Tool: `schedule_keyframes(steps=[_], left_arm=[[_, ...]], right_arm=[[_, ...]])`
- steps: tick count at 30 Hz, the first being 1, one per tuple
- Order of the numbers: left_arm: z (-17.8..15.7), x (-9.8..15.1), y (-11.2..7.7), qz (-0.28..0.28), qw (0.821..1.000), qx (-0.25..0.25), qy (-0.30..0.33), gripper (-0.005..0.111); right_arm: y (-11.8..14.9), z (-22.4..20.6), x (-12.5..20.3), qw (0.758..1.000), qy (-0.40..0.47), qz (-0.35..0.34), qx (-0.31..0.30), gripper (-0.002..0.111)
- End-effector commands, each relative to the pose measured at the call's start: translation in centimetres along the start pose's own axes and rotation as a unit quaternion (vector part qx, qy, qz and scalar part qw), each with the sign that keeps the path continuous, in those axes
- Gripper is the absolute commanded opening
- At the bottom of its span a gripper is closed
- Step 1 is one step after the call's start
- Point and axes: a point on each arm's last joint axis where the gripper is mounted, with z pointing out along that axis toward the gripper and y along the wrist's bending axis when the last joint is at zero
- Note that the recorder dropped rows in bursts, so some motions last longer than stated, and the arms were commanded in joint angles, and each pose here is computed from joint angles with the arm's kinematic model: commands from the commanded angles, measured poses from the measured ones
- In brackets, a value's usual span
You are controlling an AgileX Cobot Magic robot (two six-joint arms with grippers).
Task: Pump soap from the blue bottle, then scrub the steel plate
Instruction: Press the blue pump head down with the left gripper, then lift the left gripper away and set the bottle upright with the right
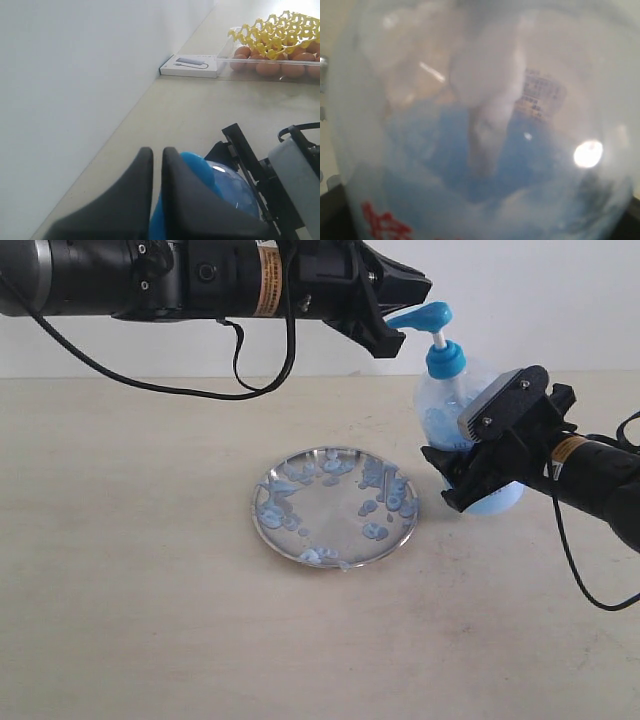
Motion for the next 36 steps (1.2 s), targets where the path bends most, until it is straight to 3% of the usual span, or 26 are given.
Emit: schedule_keyframes(steps=[1, 22, 36], left_arm=[[-0.1, -0.4, -0.3, -0.005, 1.0, 0.008, -0.012, 0.004], [0.9, 0.9, -0.8, -0.041, 0.999, 0.023, -0.013, 0.004], [2.5, 4.9, -1.8, -0.08, 0.993, 0.074, 0.05, 0.004]], right_arm=[[0.8, -0.1, 1.4, 0.999, 0.043, 0.004, -0.023, 0.0], [0.8, -0.1, 1.4, 0.999, 0.043, 0.006, -0.024, 0.0], [0.8, -0.1, 1.4, 0.999, 0.043, 0.008, -0.025, 0.0]])
